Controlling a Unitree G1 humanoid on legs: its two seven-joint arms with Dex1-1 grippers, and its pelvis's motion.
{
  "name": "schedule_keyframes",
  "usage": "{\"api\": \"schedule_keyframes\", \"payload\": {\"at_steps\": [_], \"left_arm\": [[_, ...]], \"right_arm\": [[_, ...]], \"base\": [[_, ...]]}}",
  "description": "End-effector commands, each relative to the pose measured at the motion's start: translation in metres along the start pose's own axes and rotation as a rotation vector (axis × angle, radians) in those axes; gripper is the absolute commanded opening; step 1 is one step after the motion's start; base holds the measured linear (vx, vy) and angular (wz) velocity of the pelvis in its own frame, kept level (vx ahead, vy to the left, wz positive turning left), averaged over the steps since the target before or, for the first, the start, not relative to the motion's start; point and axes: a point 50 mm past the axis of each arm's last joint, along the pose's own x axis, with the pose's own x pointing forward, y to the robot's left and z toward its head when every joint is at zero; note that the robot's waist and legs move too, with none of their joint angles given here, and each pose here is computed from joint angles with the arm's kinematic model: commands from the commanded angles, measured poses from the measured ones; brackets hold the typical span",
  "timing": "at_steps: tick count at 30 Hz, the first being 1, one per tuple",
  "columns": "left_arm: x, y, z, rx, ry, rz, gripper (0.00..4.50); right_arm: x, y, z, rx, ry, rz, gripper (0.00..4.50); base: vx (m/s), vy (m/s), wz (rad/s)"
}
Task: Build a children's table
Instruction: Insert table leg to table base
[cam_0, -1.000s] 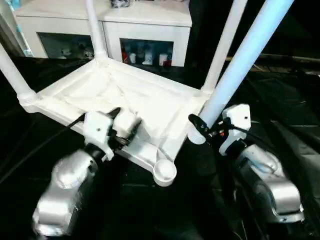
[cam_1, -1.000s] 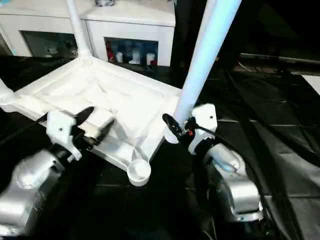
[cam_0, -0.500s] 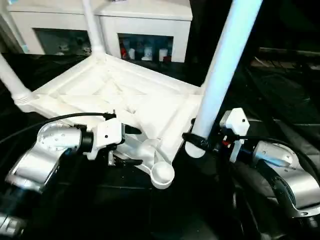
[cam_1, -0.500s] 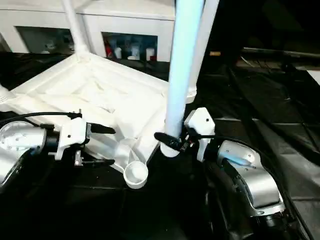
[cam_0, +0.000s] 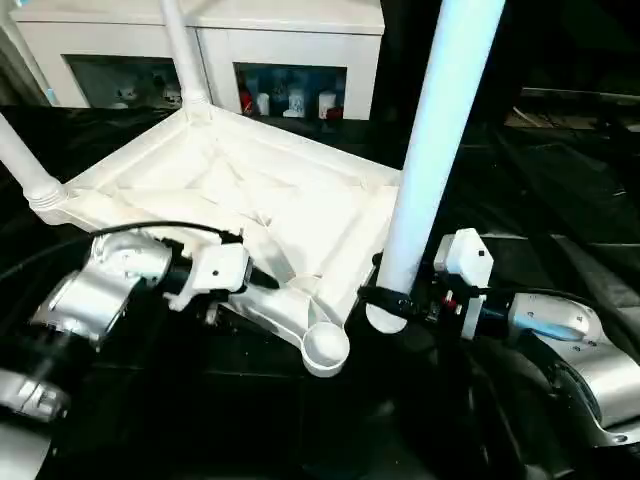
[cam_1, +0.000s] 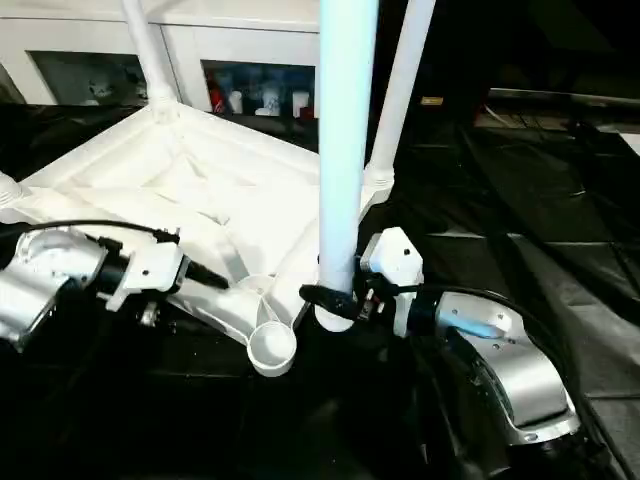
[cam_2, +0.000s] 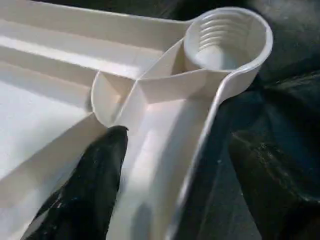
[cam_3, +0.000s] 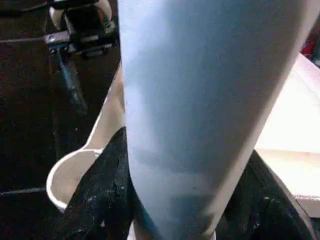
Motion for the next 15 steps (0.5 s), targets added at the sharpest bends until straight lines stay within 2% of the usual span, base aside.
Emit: {"api": "schedule_keyframes", "payload": {"at_steps": [1,3,6,9,13,15], "left_arm": [[0.0010,0.0024,0.0014,0.031,0.026,-0.028,3.23],[0.0012,0.0028,0.0021,0.038,0.030,-0.037,2.93],[0.0021,0.0042,0.0028,0.073,0.055,-0.088,2.85],[0.0035,0.0050,0.0028,0.095,0.071,-0.120,2.47],[0.0054,0.0081,0.0033,0.126,0.093,-0.145,2.30],[0.0063,0.0088,0.0031,0.131,0.104,-0.165,2.06]], "right_arm": [[0.0018,0.0022,0.0030,-0.031,0.009,0.031,1.85],[0.0025,0.0025,0.0024,-0.033,0.013,0.038,1.85],[0.0048,0.0033,0.0025,-0.037,0.017,0.057,1.85],[0.0052,0.0035,0.0022,-0.042,0.019,0.064,1.85],[0.0059,0.0035,0.0019,-0.049,0.022,0.068,1.85],[0.0065,0.0045,0.0013,-0.049,0.023,0.071,1.85]], "base": [[0.000,0.000,0.00],[0.000,0.000,0.00],[0.000,0.000,0.00],[0.000,0.000,0.00],[0.000,0.000,0.00],[0.000,0.000,0.00]]}}
